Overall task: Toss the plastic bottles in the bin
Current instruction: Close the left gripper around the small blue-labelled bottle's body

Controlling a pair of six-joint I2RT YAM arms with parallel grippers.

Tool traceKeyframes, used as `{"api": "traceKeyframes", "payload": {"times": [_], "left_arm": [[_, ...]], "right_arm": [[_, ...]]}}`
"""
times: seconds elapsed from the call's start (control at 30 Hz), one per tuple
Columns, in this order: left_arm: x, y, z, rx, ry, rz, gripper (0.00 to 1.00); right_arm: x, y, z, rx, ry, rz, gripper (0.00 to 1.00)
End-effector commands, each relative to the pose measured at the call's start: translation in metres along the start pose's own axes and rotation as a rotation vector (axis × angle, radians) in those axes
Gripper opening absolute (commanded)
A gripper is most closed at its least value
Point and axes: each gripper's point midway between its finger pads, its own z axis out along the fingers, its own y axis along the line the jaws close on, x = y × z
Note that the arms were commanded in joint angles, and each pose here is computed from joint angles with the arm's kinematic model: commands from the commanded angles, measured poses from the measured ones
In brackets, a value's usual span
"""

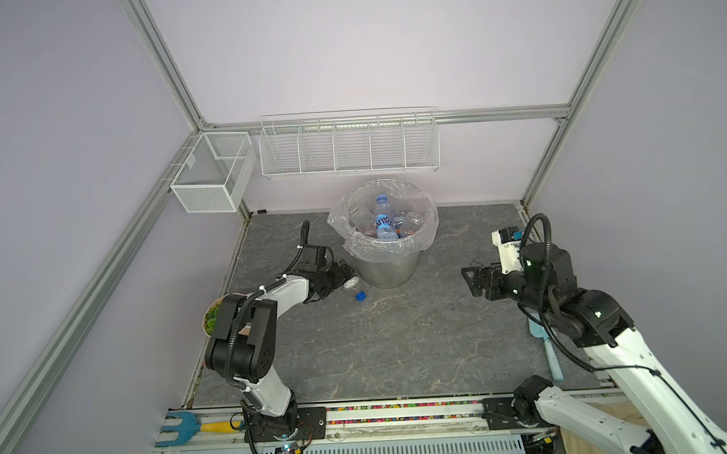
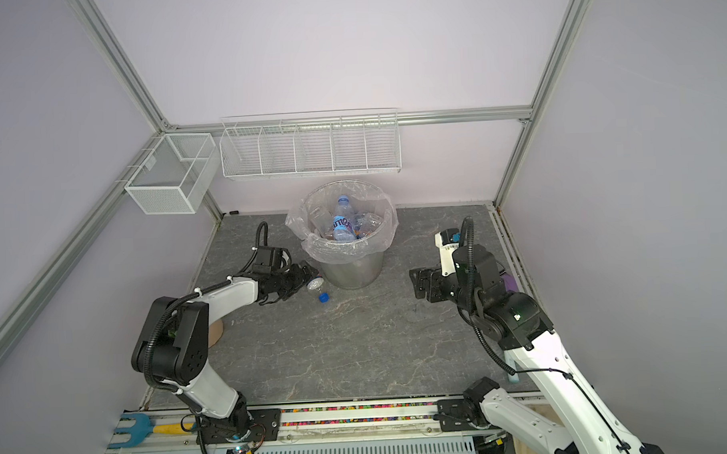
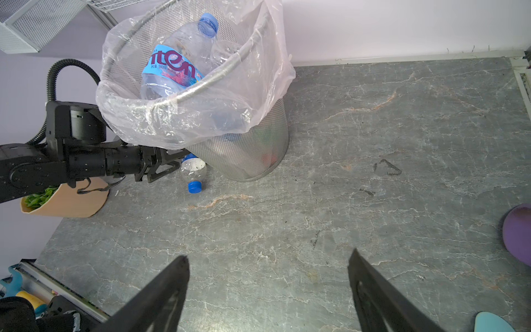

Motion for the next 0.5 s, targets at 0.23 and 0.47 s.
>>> {"api": "traceKeyframes", "payload": {"times": [0.23, 0.47], "left_arm": [[-0.008, -0.006, 0.016, -0.030, -0.035, 0.005, 0.90], [-0.002, 0.003, 0.023, -0.063, -0.031, -0.003, 0.79]], "right_arm": [[0.004, -0.002, 0.005, -0.006, 0.009, 0.008, 0.89], [0.007, -0.005, 0.003, 0.002, 0.012, 0.011, 0.89]]}}
